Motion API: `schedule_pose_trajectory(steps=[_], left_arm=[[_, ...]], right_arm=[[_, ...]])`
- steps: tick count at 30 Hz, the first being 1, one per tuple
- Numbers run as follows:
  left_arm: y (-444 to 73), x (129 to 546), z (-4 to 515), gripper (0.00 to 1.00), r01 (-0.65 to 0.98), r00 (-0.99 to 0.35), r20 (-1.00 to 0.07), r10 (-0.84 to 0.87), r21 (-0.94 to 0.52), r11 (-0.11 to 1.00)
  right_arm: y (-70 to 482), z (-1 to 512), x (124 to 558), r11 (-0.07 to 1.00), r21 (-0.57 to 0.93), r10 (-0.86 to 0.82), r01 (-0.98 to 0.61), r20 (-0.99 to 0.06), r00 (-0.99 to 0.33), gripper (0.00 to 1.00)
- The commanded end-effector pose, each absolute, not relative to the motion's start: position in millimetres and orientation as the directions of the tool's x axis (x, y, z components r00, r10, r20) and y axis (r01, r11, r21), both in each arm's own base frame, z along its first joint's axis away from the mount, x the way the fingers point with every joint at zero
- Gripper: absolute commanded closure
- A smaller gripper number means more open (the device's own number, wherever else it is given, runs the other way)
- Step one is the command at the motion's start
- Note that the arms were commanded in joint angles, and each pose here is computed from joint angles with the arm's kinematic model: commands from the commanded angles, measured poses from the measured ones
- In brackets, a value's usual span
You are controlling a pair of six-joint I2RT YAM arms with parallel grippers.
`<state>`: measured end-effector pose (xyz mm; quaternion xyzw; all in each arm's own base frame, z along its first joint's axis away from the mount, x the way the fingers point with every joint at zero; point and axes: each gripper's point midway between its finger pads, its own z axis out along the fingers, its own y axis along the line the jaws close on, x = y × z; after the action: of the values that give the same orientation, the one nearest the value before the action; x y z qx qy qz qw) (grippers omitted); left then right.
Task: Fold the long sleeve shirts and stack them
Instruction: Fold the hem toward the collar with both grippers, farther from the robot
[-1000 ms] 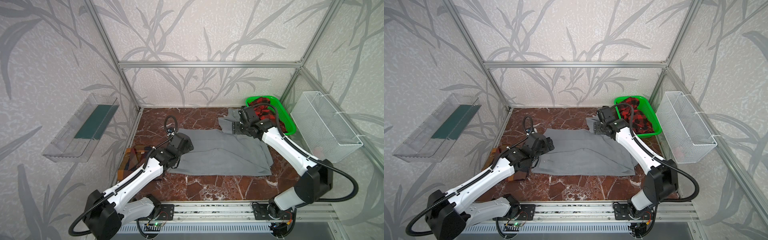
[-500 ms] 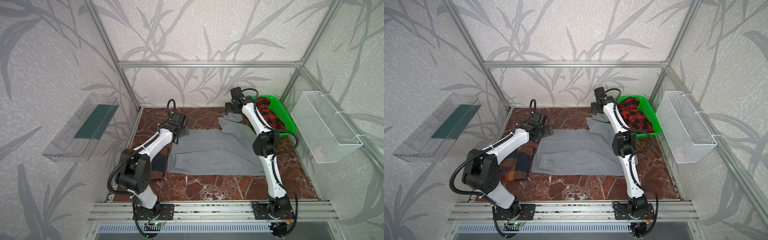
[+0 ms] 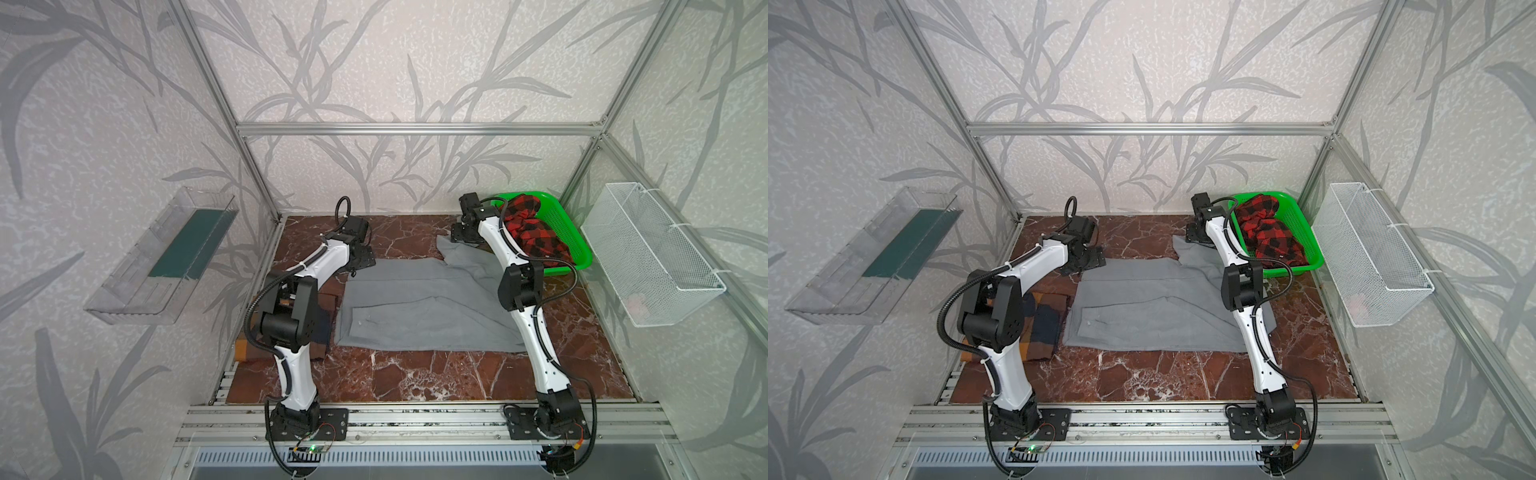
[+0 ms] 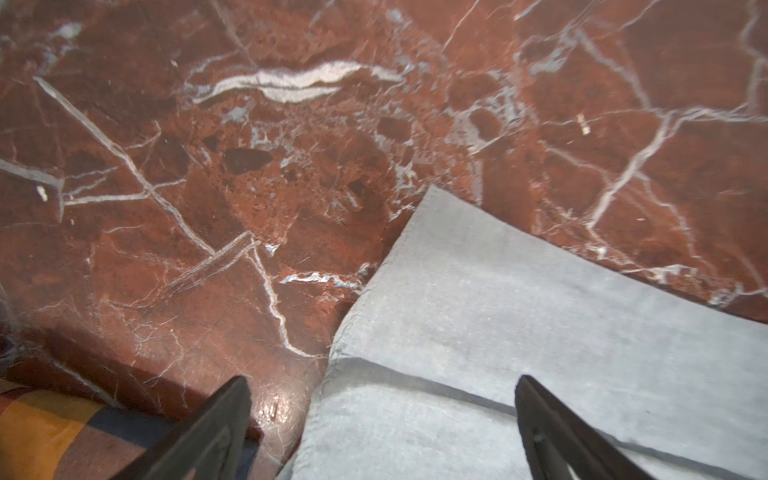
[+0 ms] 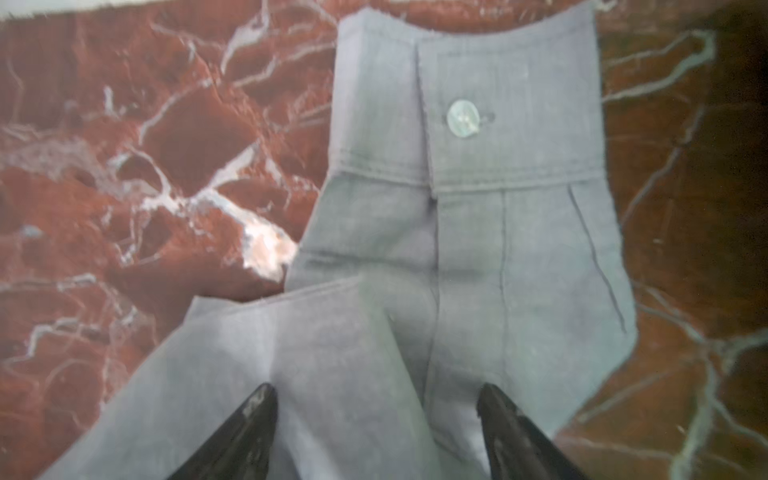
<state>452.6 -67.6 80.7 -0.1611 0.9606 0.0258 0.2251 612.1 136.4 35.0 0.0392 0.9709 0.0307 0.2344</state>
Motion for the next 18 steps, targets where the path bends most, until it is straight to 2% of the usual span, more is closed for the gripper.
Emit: schedule_pose_trajectory(steps=[1,4,8,18], left_arm=[[-66,452,78,0.01,-0.315,-0.861,-0.416,-0.293,-0.018,0.949],[-66,454,75,0.01,-0.312,-0.864,-0.411,-0.29,-0.015,0.95],[-65,457,72,0.01,-0.315,-0.867,-0.404,-0.293,-0.014,0.949],[-67,476,66,0.02,-0.311,-0.874,-0.395,-0.284,0.005,0.951]], right_arm=[[137,19,614,0.992,0.11,0.103,0.061,-0.433,-0.896,0.31],[138,8,613,0.988,0.142,0.115,0.062,-0.411,-0.904,0.44],[141,11,613,0.988,0.152,0.102,0.041,-0.415,-0.904,0.67],[151,58,626,0.983,0.173,0.042,-0.055,-0.51,-0.859,1.0]])
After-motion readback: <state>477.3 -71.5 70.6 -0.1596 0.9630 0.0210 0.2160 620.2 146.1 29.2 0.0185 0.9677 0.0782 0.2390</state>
